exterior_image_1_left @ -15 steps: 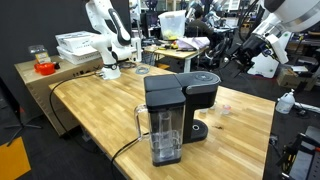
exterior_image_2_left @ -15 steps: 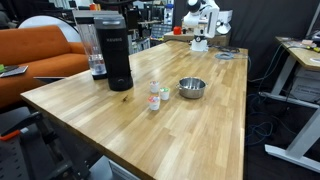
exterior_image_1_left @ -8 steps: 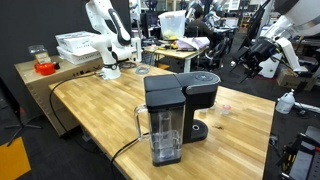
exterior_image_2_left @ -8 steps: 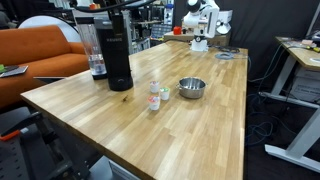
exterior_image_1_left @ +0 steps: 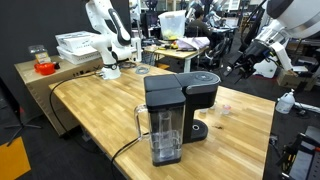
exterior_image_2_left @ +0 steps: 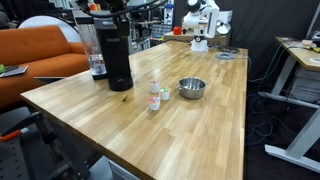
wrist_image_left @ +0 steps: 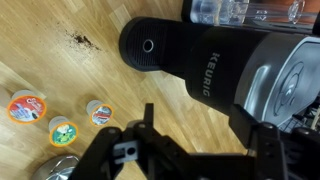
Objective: Take the coffee pot out of the pot and put it on the table then open and close the coffee machine chamber
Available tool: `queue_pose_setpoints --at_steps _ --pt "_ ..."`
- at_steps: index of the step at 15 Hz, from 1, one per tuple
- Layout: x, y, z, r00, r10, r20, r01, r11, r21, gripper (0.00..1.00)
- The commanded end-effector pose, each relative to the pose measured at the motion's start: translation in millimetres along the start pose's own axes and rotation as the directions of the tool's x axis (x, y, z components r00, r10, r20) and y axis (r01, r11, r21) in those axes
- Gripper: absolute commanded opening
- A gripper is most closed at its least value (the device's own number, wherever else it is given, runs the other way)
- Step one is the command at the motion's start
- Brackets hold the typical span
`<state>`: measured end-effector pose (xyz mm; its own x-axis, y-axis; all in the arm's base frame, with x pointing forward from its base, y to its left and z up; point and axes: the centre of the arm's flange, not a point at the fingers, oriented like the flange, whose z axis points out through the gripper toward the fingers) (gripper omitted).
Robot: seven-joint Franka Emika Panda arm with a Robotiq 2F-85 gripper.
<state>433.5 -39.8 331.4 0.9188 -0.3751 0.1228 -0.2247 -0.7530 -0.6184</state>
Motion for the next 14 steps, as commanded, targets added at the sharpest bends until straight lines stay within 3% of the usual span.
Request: queue_pose_setpoints --at_steps 1,8,14 --pt "11.8 -0.6 8.9 1.0 -0.029 -0.004 0.029 0.999 0.023 0.49" --pt "14.5 -2.4 13.0 0.998 -0.055 0.009 0.054 0.998 0.037 0.0" --pt "14.5 -17.8 27.4 0.989 -0.128 0.07 0.123 0.99 0.076 0.0"
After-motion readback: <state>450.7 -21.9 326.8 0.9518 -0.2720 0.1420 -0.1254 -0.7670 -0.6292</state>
